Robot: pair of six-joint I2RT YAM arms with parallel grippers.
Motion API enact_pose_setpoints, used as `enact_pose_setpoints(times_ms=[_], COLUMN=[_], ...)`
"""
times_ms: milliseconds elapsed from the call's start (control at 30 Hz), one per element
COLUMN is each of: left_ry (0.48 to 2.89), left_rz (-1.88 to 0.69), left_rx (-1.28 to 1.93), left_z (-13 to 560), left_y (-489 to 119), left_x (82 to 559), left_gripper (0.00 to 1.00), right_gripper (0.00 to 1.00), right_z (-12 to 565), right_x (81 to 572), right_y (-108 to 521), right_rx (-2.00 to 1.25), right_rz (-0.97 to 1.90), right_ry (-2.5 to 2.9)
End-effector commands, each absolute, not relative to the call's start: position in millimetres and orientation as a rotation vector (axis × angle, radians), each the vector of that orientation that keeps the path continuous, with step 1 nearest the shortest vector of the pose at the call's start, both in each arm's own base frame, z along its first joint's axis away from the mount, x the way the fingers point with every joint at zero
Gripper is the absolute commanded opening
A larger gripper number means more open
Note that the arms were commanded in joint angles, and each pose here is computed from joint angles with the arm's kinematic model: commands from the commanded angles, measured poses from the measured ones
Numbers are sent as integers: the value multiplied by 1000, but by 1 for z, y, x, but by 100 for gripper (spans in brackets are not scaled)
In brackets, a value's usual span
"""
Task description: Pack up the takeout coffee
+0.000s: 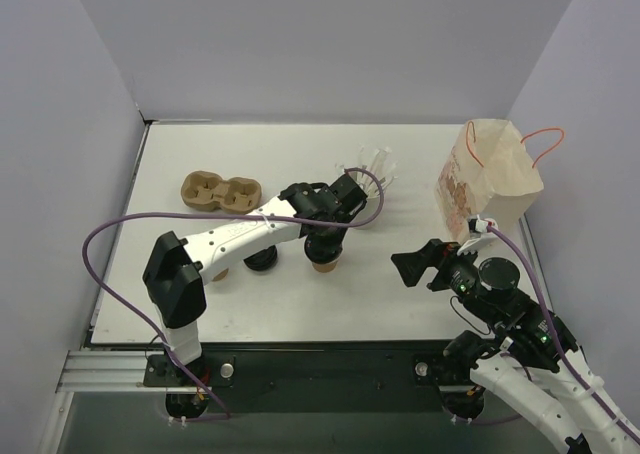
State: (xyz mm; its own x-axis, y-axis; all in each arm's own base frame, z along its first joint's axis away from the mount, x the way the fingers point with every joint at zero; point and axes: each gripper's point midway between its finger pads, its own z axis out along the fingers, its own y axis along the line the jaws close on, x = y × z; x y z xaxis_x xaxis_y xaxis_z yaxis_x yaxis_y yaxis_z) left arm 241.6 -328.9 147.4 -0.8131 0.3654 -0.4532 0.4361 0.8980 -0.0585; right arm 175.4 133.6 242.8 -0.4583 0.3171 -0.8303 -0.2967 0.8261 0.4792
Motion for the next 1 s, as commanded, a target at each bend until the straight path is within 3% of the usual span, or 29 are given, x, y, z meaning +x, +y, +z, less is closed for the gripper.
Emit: enact_pose_setpoints(times_ms=[0, 600, 967], left_ry=[2577, 2599, 2611], left_rz=[-207, -246, -80], left_rx=[582, 619, 686], left_z=[163, 153, 157], left_y=[-330, -345, -339], left_x=[250, 250, 248], left_gripper=[0, 0, 0], right_gripper=[99, 99, 99], right_z=[259, 254, 251], right_x=[176, 176, 177], right_y=[131, 130, 129], right_rx=[16, 18, 20], right_rz=[707, 699, 689], right_ry=[1876, 1881, 1889])
